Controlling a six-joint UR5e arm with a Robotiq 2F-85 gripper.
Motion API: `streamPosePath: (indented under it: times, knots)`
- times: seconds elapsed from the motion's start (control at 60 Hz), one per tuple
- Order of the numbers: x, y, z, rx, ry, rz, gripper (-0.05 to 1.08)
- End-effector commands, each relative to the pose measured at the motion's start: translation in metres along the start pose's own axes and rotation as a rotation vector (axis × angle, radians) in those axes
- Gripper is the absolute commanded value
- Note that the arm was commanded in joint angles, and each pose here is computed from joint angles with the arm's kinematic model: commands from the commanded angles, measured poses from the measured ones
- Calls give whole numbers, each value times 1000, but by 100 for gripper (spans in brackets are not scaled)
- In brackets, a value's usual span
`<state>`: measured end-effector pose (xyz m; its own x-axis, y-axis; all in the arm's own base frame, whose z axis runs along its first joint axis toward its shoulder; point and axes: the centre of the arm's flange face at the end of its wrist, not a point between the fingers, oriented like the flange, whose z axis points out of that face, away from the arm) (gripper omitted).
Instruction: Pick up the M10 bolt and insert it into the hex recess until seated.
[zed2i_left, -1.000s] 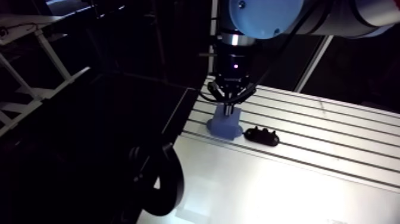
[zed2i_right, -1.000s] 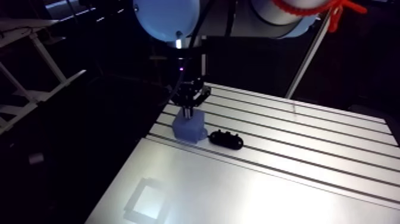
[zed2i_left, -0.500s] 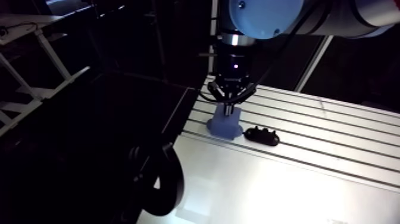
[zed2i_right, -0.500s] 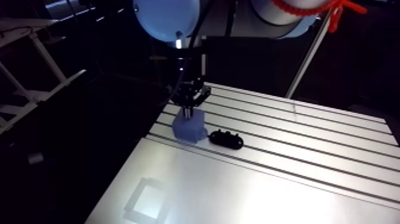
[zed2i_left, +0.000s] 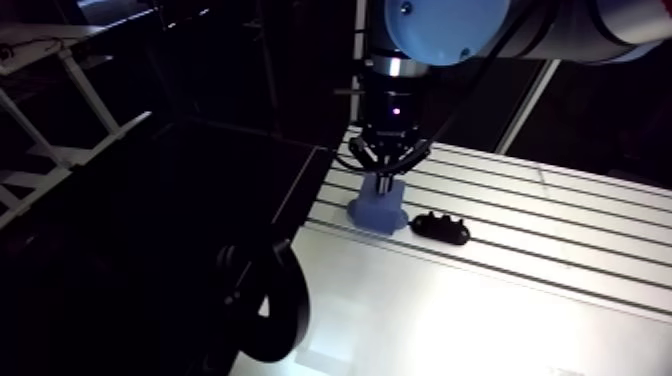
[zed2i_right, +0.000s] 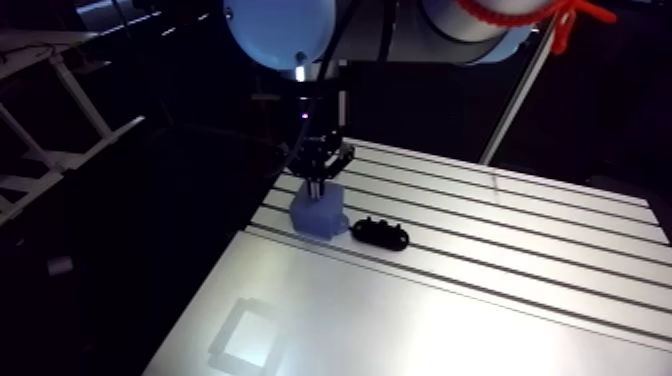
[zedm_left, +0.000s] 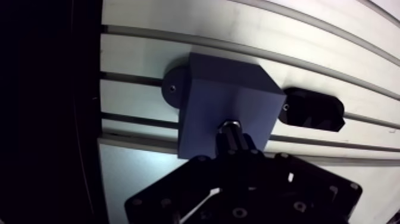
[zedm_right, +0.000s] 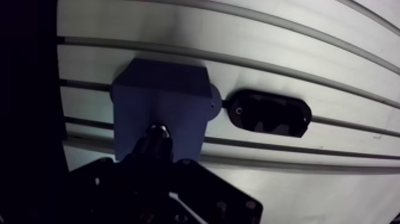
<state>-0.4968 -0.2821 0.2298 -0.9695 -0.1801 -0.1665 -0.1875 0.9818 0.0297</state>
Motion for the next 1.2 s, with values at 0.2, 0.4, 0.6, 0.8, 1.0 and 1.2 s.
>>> streamPosePath:
  times: [0.2, 0.4, 0.6, 0.8, 1.0, 1.2]
  knots:
    - [1, 0, -4, 1, 9, 0, 108]
    - [2, 1, -10, 3, 19, 2, 108]
    - [4, 2, -20, 4, 31, 1, 108]
    - [6, 3, -24, 5, 40, -7, 108]
    - [5, 3, -22, 3, 36, -7, 108]
    - [6, 4, -23, 3, 38, -5, 108]
